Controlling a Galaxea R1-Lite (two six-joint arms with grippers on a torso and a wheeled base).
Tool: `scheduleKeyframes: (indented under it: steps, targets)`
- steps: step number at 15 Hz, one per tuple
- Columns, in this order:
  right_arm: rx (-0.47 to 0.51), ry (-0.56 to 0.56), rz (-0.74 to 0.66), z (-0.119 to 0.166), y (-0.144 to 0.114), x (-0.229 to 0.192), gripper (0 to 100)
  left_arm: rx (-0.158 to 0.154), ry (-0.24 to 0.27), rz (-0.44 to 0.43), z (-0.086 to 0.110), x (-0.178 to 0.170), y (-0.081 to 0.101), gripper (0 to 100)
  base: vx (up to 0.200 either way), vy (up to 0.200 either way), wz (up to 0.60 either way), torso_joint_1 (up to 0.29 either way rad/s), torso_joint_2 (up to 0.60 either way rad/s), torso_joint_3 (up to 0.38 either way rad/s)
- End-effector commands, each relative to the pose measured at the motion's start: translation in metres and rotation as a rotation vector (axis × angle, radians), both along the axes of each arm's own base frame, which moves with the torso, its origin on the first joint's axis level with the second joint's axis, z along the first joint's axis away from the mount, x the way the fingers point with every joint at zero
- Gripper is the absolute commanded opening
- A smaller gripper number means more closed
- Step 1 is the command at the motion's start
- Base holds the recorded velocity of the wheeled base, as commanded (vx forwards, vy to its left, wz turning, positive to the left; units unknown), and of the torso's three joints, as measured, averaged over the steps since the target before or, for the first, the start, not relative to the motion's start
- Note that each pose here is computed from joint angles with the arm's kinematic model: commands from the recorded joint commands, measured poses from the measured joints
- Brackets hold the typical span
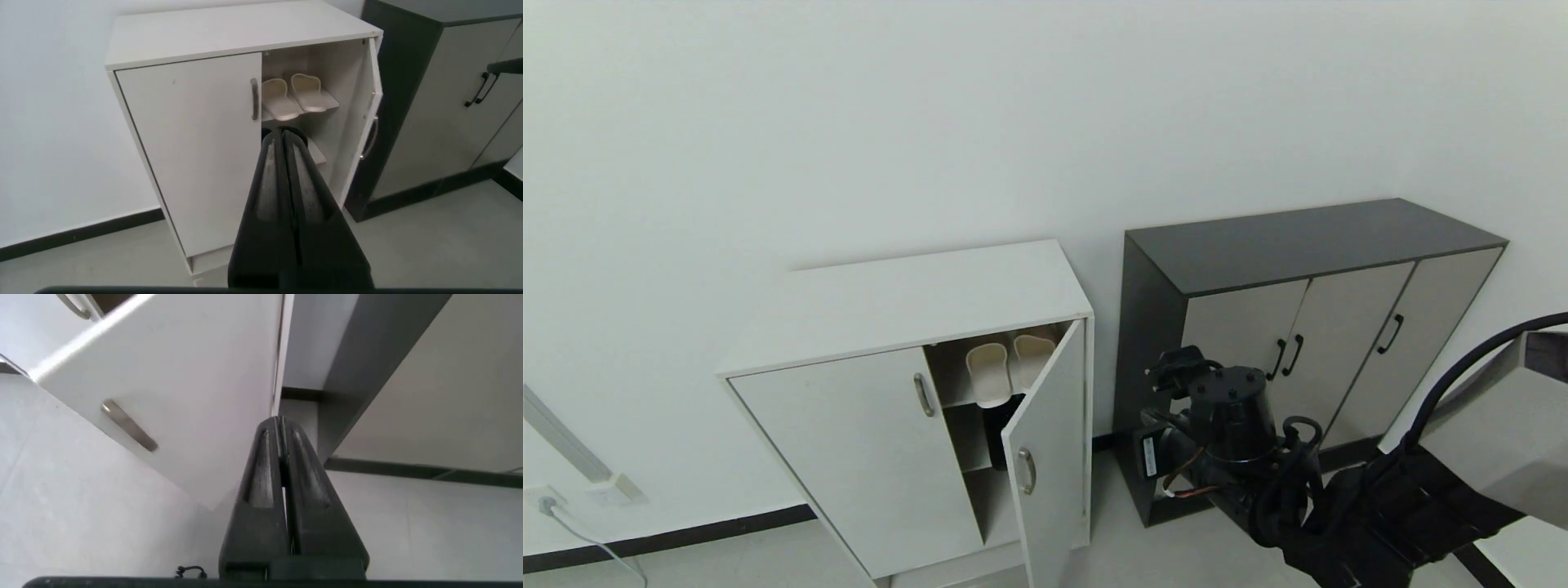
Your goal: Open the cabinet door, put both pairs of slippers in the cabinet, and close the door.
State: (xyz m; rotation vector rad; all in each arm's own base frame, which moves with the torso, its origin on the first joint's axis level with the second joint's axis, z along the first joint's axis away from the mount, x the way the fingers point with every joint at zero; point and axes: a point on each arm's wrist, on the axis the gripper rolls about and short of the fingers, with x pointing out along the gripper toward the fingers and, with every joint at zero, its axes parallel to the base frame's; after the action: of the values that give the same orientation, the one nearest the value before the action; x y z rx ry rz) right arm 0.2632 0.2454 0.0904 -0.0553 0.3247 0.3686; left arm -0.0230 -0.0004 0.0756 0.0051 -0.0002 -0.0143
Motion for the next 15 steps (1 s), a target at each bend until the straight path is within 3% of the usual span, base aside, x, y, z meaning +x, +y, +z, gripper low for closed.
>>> scheduleKeyframes:
  steps: [1, 5, 12, 15]
  targets:
    - [-0.003, 0.003, 0.001, -0.001, 0.000, 0.000, 0, 0.001, 0.002, 0.000, 0.000, 0.000, 0.000, 0, 0.000, 0.000, 0.60, 0.002, 0.00, 0.002]
    - [-0.031, 0.012, 0.009, -0.006, -0.002, -0.002, 0, -0.001, 0.002, 0.000, 0.000, 0.000, 0.000, 0, 0.000, 0.000, 0.60, 0.004, 0.00, 0.002]
    - [-0.043, -0.010, 0.004, -0.013, -0.006, 0.002, 0, -0.001, 0.002, 0.000, 0.000, 0.000, 0.000, 0, 0.000, 0.000, 0.00, 0.000, 0.00, 0.000]
    - [-0.039, -0.027, 0.053, -0.011, -0.026, 0.001, 0, -0.002, 0.002, 0.000, 0.000, 0.000, 0.000, 0, 0.000, 0.000, 0.00, 0.000, 0.00, 0.000]
